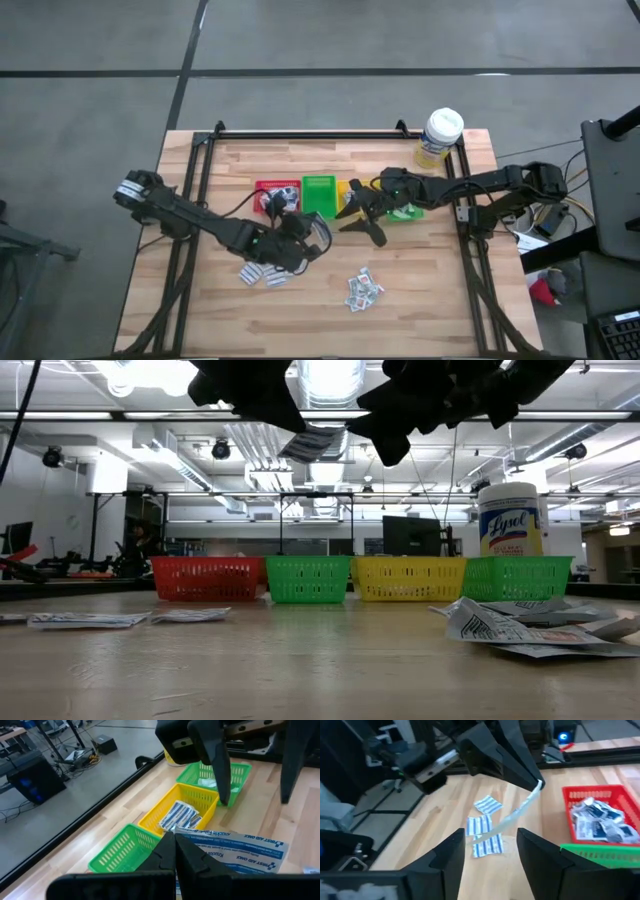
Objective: Pick & Place First Aid Supplies
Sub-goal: Put the blue bandage into the yellow basket
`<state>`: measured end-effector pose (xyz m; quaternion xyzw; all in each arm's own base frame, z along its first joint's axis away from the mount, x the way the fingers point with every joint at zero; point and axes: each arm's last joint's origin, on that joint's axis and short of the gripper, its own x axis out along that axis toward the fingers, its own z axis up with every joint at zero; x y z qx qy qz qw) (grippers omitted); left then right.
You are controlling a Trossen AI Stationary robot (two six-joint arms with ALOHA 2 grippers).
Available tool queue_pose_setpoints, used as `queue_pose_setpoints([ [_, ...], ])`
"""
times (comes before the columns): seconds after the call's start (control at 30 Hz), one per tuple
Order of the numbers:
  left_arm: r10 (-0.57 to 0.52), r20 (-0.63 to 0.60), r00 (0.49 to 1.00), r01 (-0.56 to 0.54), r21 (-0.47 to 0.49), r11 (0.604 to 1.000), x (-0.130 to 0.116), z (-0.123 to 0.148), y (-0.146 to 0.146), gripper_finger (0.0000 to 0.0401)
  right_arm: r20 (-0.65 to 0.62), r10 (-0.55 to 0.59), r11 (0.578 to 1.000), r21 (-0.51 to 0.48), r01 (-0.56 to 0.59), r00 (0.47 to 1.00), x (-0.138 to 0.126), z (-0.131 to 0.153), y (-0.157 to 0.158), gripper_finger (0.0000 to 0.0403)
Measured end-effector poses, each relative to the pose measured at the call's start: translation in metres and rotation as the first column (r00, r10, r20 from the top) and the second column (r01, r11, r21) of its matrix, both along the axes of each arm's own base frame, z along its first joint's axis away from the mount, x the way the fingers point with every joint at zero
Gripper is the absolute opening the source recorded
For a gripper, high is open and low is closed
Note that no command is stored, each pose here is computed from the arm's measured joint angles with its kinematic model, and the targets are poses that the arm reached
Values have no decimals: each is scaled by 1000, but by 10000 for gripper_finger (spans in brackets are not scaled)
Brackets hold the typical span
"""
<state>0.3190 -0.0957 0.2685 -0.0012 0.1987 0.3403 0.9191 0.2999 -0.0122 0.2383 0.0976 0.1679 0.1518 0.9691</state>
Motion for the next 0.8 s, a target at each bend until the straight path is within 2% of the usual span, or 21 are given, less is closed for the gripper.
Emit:
queue_pose_setpoints([
  [0.17,2,4,1000,-2,2,1000,1,1,1,0,-11,-111,993,-31,111,994,1,-1,6,191],
  [0.4,7,2,1000,-7,3,1000,1,1,3,0,-23,-196,980,25,197,980,5,6,12,188],
  [0.53,7,2,1000,-7,3,1000,1,1,3,0,-56,-264,964,22,265,963,7,11,12,187],
  [0.8,8,1,1000,-8,4,1000,1,1,3,0,-149,-274,960,7,278,950,25,11,16,182],
])
